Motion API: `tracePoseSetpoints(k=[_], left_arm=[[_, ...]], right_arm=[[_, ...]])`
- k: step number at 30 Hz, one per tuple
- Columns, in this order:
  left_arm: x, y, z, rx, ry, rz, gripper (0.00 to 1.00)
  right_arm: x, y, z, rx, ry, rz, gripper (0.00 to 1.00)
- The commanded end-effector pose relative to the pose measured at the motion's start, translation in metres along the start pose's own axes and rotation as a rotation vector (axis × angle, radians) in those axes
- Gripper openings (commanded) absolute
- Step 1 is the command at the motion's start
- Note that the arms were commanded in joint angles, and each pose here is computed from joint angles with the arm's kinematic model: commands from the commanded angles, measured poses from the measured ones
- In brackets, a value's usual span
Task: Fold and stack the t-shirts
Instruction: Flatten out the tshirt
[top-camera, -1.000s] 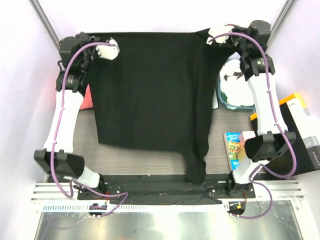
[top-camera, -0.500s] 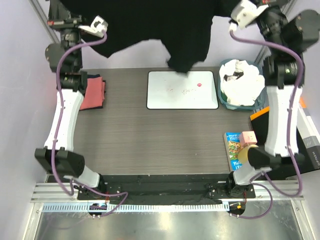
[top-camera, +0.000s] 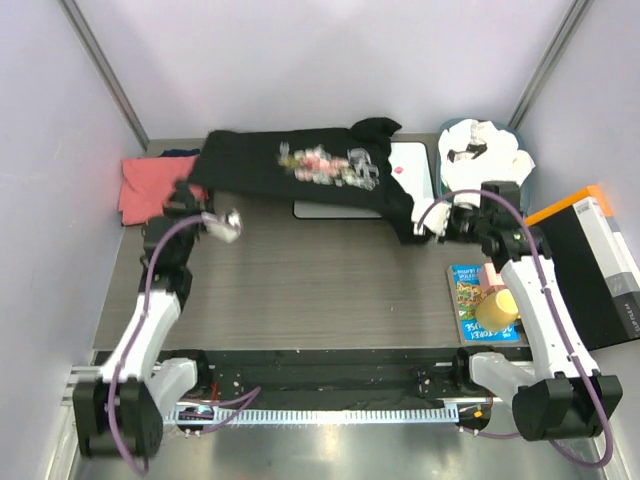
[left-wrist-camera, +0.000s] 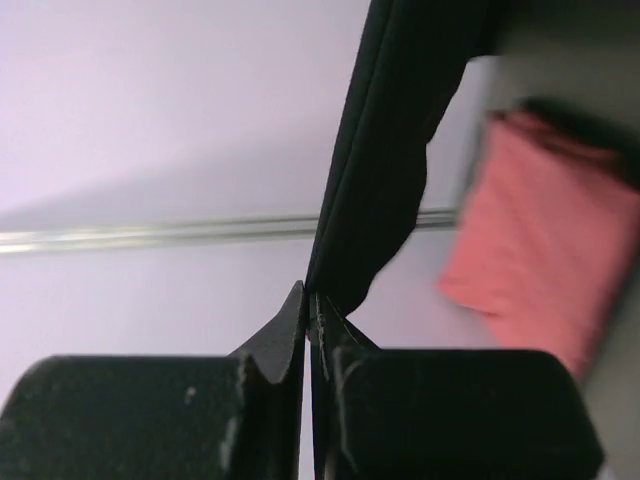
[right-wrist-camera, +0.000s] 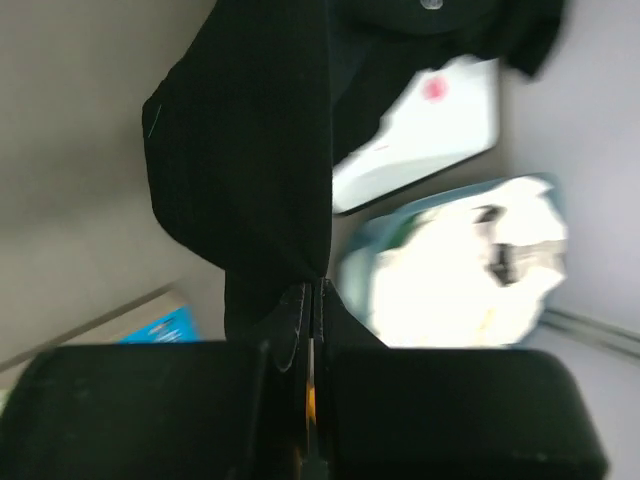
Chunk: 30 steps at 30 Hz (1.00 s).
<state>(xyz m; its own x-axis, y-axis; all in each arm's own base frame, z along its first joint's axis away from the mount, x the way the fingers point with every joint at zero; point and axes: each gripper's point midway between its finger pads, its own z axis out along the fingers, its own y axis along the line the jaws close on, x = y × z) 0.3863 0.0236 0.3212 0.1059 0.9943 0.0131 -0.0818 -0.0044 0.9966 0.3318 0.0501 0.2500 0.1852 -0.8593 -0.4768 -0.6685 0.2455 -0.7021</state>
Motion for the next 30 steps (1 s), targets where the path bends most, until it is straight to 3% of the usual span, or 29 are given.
tracePoseSetpoints(k=[1, 4, 6, 10, 16, 20, 26, 28, 29, 30], left_arm=[[-0.036, -0.079, -0.074, 0.321, -0.18, -0.03, 0.0], [-0.063, -0.129, -0.126, 0.512, -0.293, -0.07, 0.0], [-0.071, -0.138, -0.144, 0.549, -0.338, -0.037, 0.0], [-0.072, -0.156, -0.171, 0.689, -0.331, -0.063, 0.0], [-0.073, -0.159, -0.198, 0.874, -0.334, -0.102, 0.0], [-0.075, -0.151, -0.197, 0.89, -0.344, -0.105, 0.0], [-0.065, -0.115, -0.134, 0.643, -0.306, -0.09, 0.0], [-0.064, -0.078, -0.104, 0.542, -0.317, -0.082, 0.0], [-0.062, -0.084, -0.085, 0.575, -0.316, -0.114, 0.0], [-0.056, -0.062, -0.063, 0.502, -0.292, -0.107, 0.0]], right_arm=[[0.018, 0.083, -0.043, -0.255, 0.103, -0.014, 0.01], [0.028, 0.119, -0.056, -0.438, 0.155, 0.013, 0.01], [0.031, 0.133, -0.061, -0.516, 0.17, 0.023, 0.01], [0.032, 0.167, -0.086, -0.688, 0.191, 0.029, 0.01], [0.026, 0.171, -0.096, -0.693, 0.178, 0.017, 0.01], [0.026, 0.165, -0.093, -0.678, 0.17, -0.005, 0.01], [0.04, 0.06, -0.029, -0.206, 0.21, 0.013, 0.01], [0.033, -0.001, -0.014, -0.022, 0.185, -0.006, 0.01], [0.032, -0.023, -0.006, 0.042, 0.175, 0.018, 0.01], [0.022, -0.075, 0.005, 0.201, 0.127, 0.05, 0.01]])
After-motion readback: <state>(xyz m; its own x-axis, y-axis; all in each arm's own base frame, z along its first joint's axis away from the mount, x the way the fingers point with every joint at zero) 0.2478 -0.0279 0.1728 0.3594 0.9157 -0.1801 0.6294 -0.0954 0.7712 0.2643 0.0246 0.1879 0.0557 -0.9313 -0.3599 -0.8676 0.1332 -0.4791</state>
